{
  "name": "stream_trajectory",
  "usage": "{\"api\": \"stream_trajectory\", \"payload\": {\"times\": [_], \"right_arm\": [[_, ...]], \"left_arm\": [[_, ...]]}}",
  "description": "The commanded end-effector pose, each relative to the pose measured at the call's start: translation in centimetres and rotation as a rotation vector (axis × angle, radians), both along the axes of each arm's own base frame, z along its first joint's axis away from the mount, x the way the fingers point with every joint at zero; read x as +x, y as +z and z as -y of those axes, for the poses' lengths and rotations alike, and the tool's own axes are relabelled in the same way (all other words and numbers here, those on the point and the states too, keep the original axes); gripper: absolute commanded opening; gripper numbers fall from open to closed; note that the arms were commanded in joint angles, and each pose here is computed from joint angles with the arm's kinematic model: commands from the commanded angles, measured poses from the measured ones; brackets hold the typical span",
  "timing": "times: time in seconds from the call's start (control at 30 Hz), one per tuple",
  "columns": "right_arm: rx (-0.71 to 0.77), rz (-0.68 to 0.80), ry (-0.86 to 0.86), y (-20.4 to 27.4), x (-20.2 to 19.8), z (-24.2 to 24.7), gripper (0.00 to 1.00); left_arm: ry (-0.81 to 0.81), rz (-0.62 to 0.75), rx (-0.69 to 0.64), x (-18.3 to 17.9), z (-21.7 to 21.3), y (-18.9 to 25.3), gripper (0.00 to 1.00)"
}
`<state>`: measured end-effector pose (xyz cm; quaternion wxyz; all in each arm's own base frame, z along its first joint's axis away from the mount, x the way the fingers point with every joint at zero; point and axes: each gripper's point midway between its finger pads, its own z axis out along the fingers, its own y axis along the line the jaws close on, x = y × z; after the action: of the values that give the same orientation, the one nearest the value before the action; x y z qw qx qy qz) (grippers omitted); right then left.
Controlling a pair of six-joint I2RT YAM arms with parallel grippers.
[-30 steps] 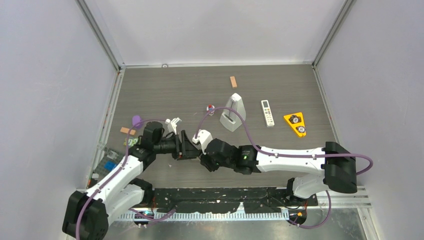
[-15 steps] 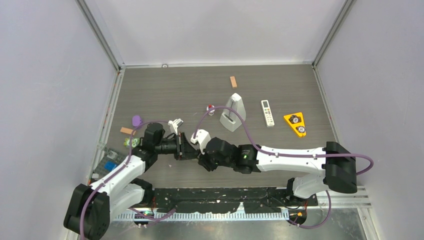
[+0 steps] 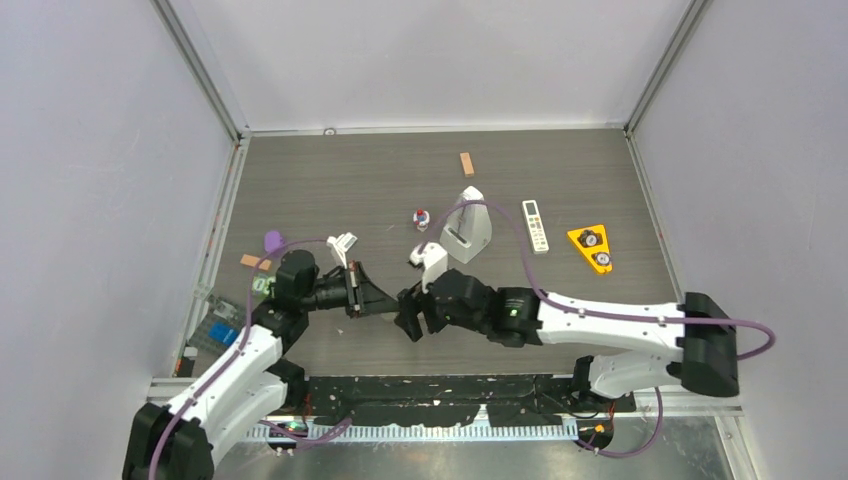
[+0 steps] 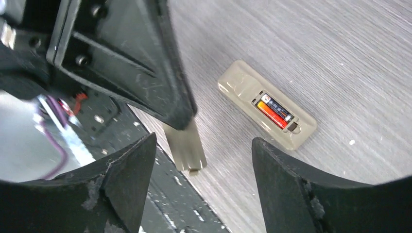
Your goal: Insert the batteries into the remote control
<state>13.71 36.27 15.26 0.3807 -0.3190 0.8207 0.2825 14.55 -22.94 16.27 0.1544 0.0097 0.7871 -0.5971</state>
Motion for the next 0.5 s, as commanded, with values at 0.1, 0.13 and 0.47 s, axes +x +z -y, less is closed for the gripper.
{"api": "stream_trajectory", "payload": {"times": [0.1, 0.13, 0.47], "right_arm": [[0.579, -0.244, -0.335, 8.6, 1.1, 1.3, 0.79], [0.65, -0.266, -0.343, 9.3, 1.0, 1.4, 0.79], [0.847, -0.501, -0.379, 10.5, 0.5, -1.0, 0.59]], "left_arm": [[0.202, 0.065, -0.103, 1.8, -0.7, 4.1, 0.0], [0.232, 0.054, -0.123, 2.0, -0.9, 4.5, 0.0], [0.383, 0.023, -0.281, 2.7, -2.1, 7.2, 0.0]]}}
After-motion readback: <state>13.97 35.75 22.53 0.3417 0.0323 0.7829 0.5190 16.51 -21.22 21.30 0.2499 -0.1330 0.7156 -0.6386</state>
